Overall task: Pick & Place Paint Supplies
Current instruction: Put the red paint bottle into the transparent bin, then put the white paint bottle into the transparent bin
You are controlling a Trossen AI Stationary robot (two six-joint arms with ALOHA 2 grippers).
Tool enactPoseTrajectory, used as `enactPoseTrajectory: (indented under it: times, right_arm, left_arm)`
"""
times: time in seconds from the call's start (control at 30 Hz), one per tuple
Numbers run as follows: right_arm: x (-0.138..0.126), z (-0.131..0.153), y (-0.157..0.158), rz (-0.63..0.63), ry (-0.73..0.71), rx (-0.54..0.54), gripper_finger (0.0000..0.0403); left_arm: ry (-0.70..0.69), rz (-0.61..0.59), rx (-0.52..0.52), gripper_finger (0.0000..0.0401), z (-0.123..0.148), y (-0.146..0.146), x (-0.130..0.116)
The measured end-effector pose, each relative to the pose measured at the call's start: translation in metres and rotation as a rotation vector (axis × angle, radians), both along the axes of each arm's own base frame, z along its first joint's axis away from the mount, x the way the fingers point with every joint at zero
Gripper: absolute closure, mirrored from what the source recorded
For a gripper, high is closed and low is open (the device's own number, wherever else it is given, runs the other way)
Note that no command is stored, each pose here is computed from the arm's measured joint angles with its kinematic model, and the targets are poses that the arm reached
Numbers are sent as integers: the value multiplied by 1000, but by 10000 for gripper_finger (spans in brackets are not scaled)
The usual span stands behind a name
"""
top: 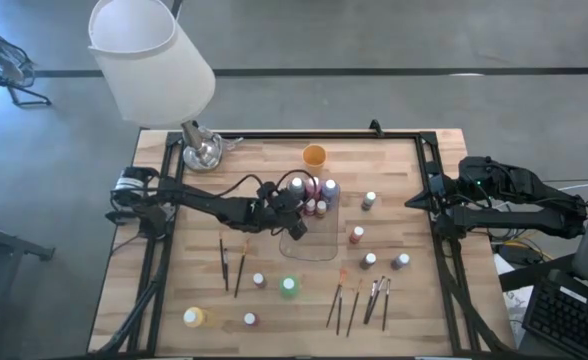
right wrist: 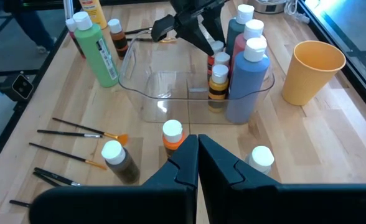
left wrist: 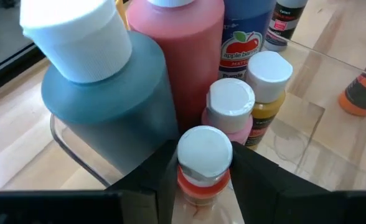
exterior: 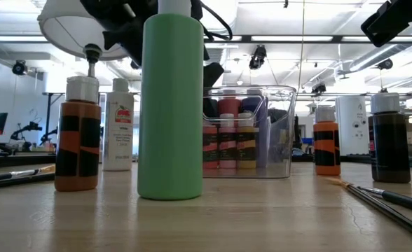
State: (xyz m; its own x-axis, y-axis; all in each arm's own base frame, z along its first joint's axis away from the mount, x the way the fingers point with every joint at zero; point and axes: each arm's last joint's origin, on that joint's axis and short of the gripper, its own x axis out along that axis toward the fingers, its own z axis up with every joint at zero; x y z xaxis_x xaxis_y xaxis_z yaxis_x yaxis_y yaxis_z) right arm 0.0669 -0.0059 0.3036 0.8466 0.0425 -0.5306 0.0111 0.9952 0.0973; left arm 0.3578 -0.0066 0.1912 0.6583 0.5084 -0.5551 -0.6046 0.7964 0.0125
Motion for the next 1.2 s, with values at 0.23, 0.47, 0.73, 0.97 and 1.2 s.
enactPoseTrajectory:
  times: [0.23, 0.47, 0.73, 0.97, 1.2]
  right_arm:
    - [0, 0, 0, 0, 0, 0, 394]
    - [0, 0, 0, 0, -1, 0, 394]
    - [0, 0, 0, 0, 0, 0, 394]
    - [0, 0, 0, 0, 0, 0, 394]
    - [0, 0, 0, 0, 0, 0, 394]
  left_arm:
    - [15, -11, 23, 247, 0, 3, 0]
    - [25, -53, 1, 226, -1, 3, 1]
    - [12, -67, 11, 211, 5, 2, 2]
    - [-15, -89, 39, 211, 20, 2, 7]
    - [-13, -110, 65, 211, 38, 2, 10]
